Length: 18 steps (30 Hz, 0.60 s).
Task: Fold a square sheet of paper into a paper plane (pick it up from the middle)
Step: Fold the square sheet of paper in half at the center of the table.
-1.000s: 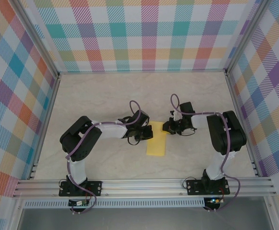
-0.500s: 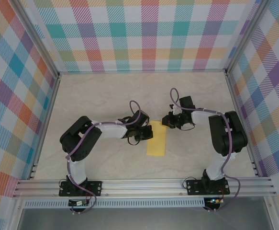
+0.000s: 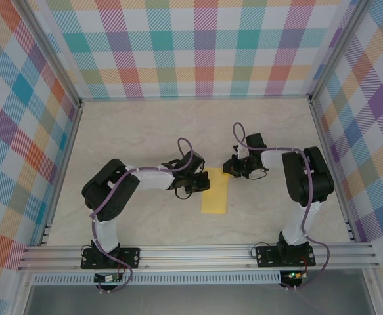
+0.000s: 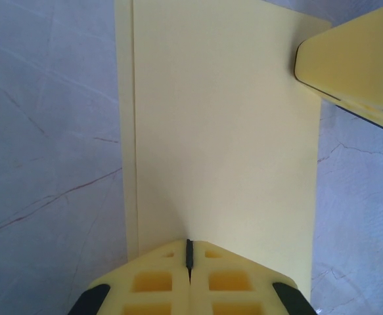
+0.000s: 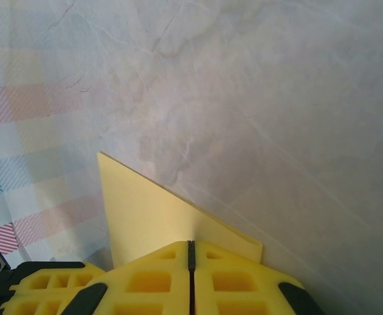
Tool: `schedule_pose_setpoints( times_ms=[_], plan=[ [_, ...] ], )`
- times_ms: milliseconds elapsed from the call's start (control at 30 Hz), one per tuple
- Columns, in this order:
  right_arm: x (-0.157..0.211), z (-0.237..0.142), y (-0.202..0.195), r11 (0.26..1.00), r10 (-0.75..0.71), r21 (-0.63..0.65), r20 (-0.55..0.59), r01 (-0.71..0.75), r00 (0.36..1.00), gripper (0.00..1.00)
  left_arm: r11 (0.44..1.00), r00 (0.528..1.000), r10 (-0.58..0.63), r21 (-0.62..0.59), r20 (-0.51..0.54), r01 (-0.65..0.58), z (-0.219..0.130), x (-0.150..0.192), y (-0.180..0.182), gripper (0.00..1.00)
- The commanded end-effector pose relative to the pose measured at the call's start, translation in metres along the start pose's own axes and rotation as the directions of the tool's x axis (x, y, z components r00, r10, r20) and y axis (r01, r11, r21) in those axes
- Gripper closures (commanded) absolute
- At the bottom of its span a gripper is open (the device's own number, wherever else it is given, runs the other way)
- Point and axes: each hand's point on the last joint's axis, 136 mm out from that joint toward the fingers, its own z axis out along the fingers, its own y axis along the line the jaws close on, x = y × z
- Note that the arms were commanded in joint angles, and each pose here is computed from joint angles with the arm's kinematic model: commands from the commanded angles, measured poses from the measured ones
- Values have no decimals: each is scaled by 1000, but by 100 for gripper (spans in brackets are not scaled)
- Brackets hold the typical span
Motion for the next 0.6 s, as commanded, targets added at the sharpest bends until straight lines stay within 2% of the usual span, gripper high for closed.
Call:
schedule_pose_setpoints(
  times_ms=[0,200,567],
  plan=[
    [-5,-10,10,1000,-13,-10,5,13,1000,92,970,993,-44,-241,-114,15,7,43,69,100],
    [-23,-25,28,998,-30,-56,31,32,999,92,970,993,-44,-242,-113,15,7,43,69,100],
    [-15,-3,-6,999,45,25,-23,-44,999,92,972,992,-43,-235,-116,15,7,43,67,100]
  ],
)
